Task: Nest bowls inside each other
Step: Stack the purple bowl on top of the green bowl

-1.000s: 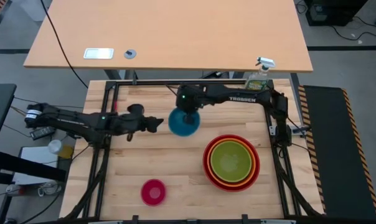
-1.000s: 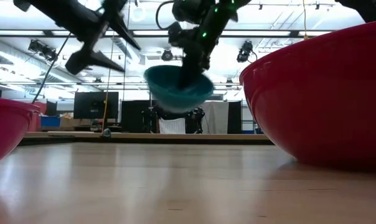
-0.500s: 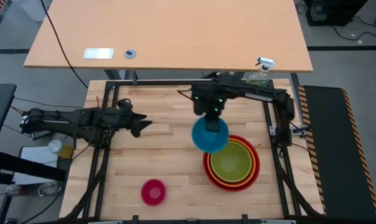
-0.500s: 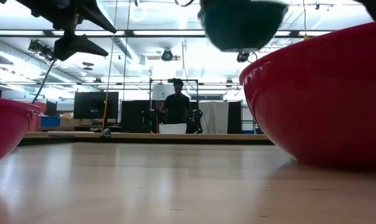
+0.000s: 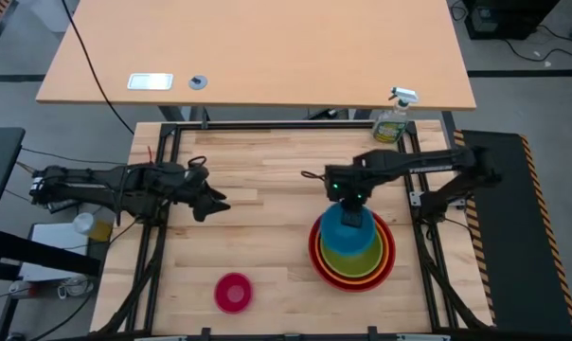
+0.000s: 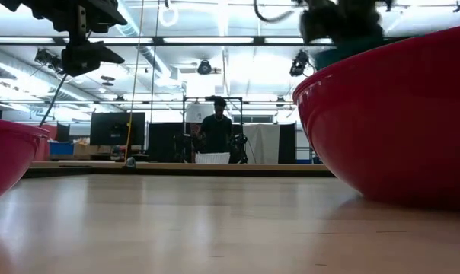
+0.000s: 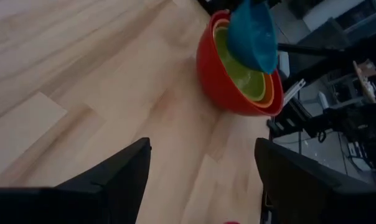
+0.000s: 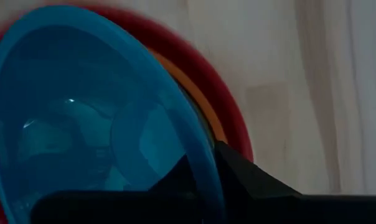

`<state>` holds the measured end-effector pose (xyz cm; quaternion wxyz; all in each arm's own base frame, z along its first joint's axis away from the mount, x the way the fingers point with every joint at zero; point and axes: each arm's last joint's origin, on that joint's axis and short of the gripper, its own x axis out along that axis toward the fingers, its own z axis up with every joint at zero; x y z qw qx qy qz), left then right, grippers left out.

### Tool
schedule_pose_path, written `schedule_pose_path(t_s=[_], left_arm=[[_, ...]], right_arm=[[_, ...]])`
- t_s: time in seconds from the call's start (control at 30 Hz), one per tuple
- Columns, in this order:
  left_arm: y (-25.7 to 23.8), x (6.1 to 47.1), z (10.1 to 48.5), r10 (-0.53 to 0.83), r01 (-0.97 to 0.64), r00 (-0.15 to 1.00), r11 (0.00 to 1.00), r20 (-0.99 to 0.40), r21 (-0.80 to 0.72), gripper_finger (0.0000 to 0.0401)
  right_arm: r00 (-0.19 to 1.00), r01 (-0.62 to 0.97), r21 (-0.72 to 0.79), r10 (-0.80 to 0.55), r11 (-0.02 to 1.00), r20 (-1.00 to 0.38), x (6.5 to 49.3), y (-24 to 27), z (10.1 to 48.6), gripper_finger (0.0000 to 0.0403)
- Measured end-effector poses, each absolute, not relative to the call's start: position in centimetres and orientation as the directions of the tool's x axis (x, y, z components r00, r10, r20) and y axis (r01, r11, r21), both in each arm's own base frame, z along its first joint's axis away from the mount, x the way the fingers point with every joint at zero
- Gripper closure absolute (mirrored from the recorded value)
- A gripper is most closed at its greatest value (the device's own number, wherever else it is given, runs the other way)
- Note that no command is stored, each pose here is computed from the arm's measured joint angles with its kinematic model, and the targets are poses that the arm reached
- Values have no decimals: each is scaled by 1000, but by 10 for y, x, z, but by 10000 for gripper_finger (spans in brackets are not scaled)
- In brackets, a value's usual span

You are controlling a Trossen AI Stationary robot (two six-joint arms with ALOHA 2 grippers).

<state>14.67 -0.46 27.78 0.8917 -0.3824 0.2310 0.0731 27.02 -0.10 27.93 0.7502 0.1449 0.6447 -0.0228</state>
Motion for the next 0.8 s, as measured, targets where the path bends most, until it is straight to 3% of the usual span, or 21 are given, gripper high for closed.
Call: schedule_pose_path(t_s=[0.3,0.53,0.8], left_arm=[[-34,166,264,-198,-336,795,644,-574,-687,110],[-60,176,248,-232,-439,670,643,-706,-628,110],[-79,190,251,-235,-484,652,603,-721,-634,110]], right_arm=[[29,234,208,207,950,-978,242,2,236,357],[47,170,194,189,966,-981,243,2,234,281],[153,211,148,116,966,-981,243,-1,264,215]])
